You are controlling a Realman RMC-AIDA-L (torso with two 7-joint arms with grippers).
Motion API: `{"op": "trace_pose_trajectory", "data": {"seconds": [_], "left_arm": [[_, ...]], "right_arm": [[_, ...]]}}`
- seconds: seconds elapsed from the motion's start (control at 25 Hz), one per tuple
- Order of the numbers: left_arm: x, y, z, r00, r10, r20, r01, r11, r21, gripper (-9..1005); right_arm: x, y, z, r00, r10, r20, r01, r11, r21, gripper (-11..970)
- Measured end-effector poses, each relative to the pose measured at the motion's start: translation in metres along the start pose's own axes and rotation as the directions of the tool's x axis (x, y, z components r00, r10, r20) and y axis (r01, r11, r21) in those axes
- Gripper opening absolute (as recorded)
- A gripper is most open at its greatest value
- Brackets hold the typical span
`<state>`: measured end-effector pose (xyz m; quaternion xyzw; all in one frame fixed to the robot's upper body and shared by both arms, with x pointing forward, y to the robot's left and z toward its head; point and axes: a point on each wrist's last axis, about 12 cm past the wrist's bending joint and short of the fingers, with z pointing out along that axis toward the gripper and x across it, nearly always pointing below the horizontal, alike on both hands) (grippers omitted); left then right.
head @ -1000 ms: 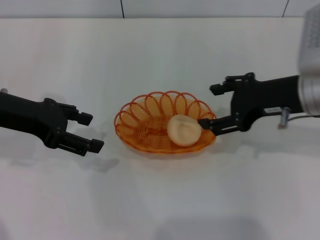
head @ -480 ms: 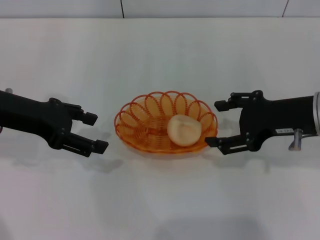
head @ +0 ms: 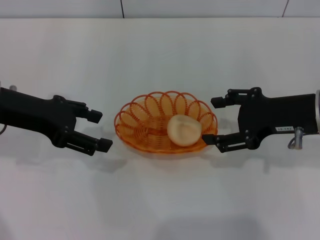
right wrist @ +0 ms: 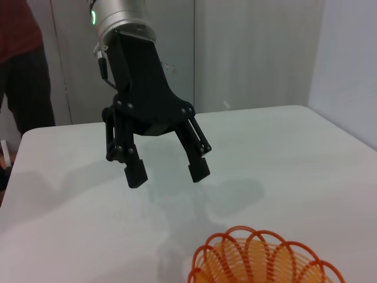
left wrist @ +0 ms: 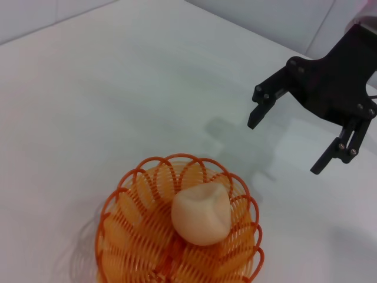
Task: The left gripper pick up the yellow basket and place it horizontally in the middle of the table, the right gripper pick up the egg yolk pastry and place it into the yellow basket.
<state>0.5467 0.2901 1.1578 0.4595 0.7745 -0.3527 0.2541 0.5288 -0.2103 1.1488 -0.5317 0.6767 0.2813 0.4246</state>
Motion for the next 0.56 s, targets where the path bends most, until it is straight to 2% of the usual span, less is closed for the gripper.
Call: {"op": "trace_pose_trajectory", "data": {"seconds": [0.56], "left_arm": [[-0.0006, -0.0001, 0.0000, 1.000, 0.002, -0.003, -0.002, 1.000, 0.002, 885]], "right_arm": [[-0.0027, 0.0008, -0.0012, 1.000, 0.001, 0.003, -0.001, 1.000, -0.020, 828]]}}
